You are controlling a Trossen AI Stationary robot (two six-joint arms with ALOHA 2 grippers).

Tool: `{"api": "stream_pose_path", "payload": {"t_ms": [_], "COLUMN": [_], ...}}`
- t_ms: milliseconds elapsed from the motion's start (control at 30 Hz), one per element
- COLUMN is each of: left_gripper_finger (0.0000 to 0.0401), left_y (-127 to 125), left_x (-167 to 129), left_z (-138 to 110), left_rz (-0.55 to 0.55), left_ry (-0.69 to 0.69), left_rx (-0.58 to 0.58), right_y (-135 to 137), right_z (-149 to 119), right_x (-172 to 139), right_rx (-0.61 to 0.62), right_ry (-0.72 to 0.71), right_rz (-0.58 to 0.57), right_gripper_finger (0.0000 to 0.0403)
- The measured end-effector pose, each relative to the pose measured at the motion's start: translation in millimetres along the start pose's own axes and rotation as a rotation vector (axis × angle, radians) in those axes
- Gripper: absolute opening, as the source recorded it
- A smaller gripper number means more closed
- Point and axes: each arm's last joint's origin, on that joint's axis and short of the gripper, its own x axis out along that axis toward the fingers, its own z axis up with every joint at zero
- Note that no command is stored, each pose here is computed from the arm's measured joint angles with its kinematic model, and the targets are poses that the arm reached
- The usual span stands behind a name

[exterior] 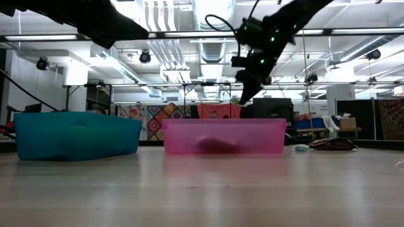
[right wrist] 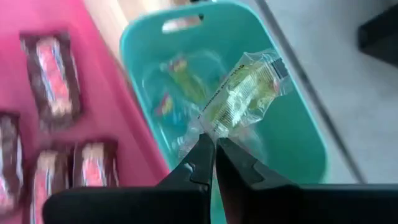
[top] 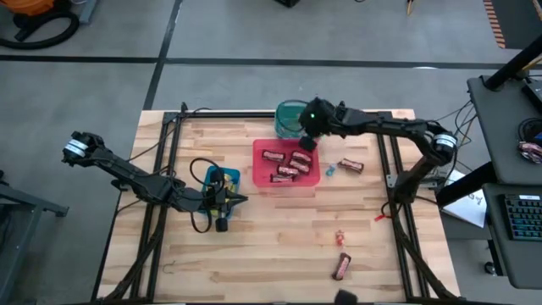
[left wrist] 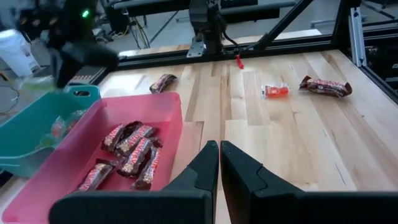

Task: Sort candy
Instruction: Put the green gummy into the green bin, then put the brown chocolate bar into the red bin

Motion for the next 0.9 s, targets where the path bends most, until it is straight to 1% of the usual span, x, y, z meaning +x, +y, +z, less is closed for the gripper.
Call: {"api": "stream_pose_path", "payload": {"t_ms": [133,233,300,400,500,600,900], "left_gripper_finger": [0.0001,0.0001,0.0001,0.0001,0.0001,0.0001,0.0001], "left_y": [0,0,0,0,0,0,0], "left_x": [0,0,0,0,0,0,0], "left_z": [2,2,2,2,2,2,2], "left_rz": [0.001,0.001,0.001,0.001,0.001,0.001,0.001], "left_ry": [-0.016,-0.017,-0.017,-0.017,-0.017,-0.017,-0.017], "left_rx": [0.018,0.029,0.030,0.030,0.029,0.030,0.030], "right_y": [-11,-13,-14,-15,-14,-14,-14], "right_z": [6,12,15,19,20,20,20], "right_x": [25,41,49,56,58,58,58], "right_rx": [0.084,0.140,0.164,0.194,0.194,0.198,0.234], "right_ry": [-0.102,-0.155,-0.166,-0.178,-0.182,-0.186,-0.184], "right_rz": [0.102,0.100,0.096,0.095,0.094,0.095,0.098], "right_gripper_finger": [0.0009,0.0009,0.0009,0.0009,0.0013,0.0028,0.0102]}}
